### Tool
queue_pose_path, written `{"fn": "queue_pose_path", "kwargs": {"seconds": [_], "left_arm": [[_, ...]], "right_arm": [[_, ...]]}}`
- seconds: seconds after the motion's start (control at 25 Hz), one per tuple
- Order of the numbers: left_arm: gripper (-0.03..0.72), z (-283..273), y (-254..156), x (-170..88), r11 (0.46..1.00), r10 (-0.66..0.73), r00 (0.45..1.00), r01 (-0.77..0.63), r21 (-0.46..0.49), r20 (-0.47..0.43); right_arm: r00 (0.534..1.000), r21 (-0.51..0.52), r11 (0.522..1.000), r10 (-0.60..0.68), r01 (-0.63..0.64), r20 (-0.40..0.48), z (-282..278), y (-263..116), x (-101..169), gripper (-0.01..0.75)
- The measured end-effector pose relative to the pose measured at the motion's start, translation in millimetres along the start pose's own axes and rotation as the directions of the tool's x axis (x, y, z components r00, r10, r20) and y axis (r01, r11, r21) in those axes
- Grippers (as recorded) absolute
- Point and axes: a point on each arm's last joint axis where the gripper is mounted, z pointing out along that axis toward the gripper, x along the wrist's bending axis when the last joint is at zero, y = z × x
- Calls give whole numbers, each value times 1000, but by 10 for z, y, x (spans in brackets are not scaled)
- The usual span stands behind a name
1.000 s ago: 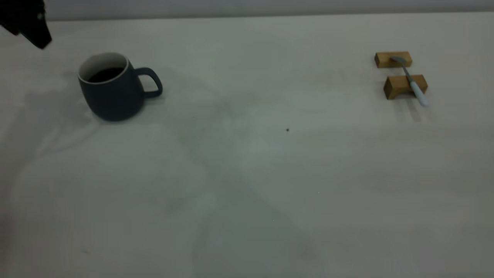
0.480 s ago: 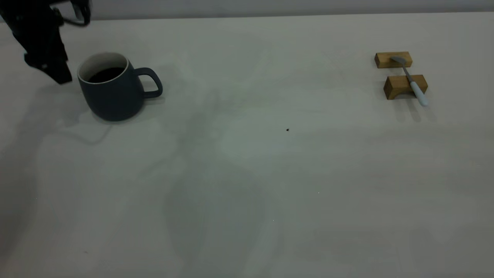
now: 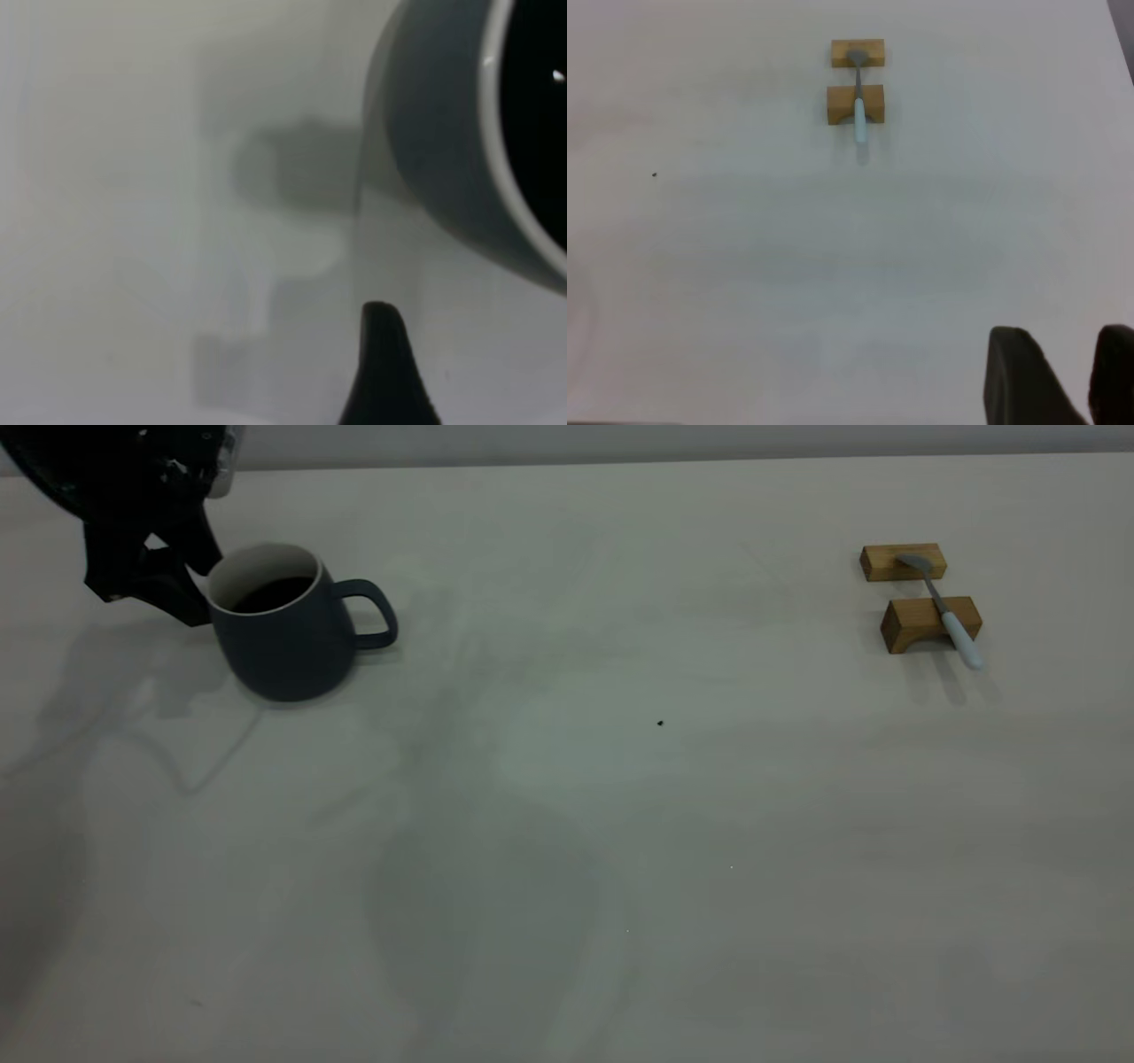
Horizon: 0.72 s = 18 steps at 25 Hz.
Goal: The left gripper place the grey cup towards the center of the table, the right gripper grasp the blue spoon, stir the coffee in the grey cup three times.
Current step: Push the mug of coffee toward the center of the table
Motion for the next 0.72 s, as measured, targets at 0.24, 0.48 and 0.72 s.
{"fn": "queue_pose_path", "kwargs": {"seconds": [0.24, 0.48, 0.72], "left_arm": [[585, 61, 159, -38, 995, 38, 999, -35, -91, 31], [585, 125, 483, -69, 989, 93, 995, -87, -120, 43], [585, 257, 853, -105, 980, 162, 987, -159, -121, 16]], "right_arm": [[1000, 0, 1000, 0, 0, 0, 0, 0, 0, 238], [1000, 0, 1000, 0, 0, 0, 0, 0, 0, 238], [1000, 0, 1000, 0, 0, 0, 0, 0, 0, 238]]}}
